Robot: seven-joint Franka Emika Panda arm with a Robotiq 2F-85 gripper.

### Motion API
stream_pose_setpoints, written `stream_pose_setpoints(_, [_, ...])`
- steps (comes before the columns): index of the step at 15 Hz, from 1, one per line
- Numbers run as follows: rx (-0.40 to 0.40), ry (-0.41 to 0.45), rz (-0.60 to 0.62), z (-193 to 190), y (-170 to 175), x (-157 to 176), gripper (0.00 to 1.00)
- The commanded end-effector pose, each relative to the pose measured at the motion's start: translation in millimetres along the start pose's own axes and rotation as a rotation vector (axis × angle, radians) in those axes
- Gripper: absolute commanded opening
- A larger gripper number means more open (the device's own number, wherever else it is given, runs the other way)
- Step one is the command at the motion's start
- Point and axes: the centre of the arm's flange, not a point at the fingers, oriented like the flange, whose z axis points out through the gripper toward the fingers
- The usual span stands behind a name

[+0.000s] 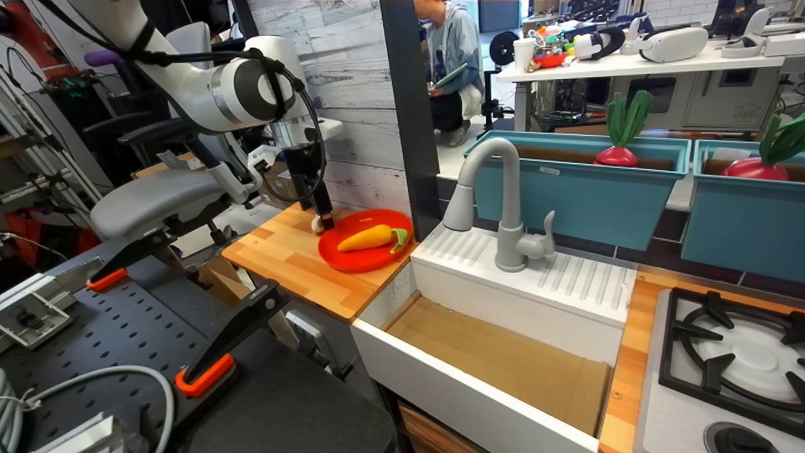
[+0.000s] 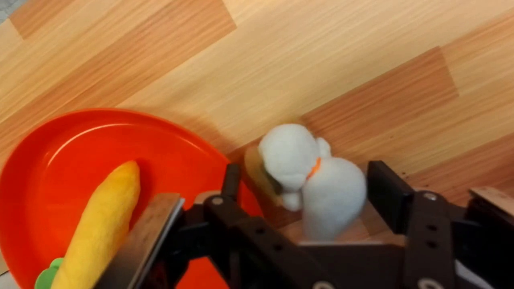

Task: Pick up the carrot plush toy and put it on the plate, then move the animal plush toy

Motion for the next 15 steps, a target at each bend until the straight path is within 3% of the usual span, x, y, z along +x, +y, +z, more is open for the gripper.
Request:
stream_pose_setpoints(1, [-0.031, 0.028, -0.005, 2.0, -11.8, 4.7, 0.49])
stream_pose_setpoints(8, [-0.042, 0.05, -0.007, -4.5, -14.9, 5.8, 0.01])
stream_pose_setpoints(15, [-0.015, 0.071, -0.013, -17.0, -10.9, 0.1, 0.03])
